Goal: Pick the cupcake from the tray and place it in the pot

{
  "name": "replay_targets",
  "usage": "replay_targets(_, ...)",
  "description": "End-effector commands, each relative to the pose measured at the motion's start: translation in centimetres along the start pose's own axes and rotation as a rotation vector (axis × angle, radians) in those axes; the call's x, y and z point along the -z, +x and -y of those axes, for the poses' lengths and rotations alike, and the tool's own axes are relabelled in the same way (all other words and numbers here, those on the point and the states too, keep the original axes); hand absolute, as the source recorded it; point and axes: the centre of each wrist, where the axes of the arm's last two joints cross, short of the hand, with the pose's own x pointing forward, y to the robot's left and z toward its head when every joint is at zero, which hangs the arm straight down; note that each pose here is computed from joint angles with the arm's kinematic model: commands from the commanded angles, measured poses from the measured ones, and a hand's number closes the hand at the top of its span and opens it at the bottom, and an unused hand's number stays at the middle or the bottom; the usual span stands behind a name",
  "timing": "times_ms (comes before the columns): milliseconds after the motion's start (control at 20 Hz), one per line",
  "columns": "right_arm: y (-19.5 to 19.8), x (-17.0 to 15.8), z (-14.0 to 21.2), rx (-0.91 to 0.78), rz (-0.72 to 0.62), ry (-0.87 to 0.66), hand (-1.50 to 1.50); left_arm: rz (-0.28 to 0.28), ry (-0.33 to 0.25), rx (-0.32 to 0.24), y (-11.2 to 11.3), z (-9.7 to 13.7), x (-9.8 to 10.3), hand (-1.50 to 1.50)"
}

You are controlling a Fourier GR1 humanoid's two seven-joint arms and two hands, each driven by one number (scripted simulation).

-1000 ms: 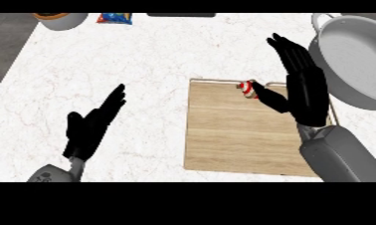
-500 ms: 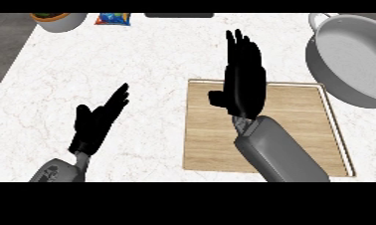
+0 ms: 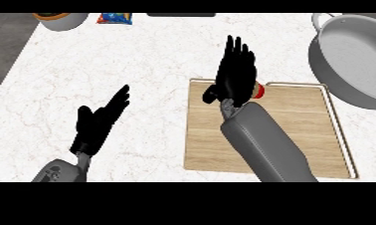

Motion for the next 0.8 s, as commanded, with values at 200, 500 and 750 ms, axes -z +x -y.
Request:
replay_targets(200, -4.5, 2.1, -0.4, -0.126, -0.135, 0.116, -1.50, 0.008, 0.028, -0.008, 0.3, -1.1, -0.2, 0.00)
replay_targets(500, -6.7, 1.1, 1.9, -0.130, -0.092, 0.013, -1.50, -0.013, 0.016, -0.017, 0.2, -1.0, -0.3, 0.00)
replay_targets(750, -8.6, 1.9, 0.8, -0.027, -0.069, 0.027, -1.50, 0.000, 0.019, -0.010, 0.2, -1.5, 0.5, 0.00)
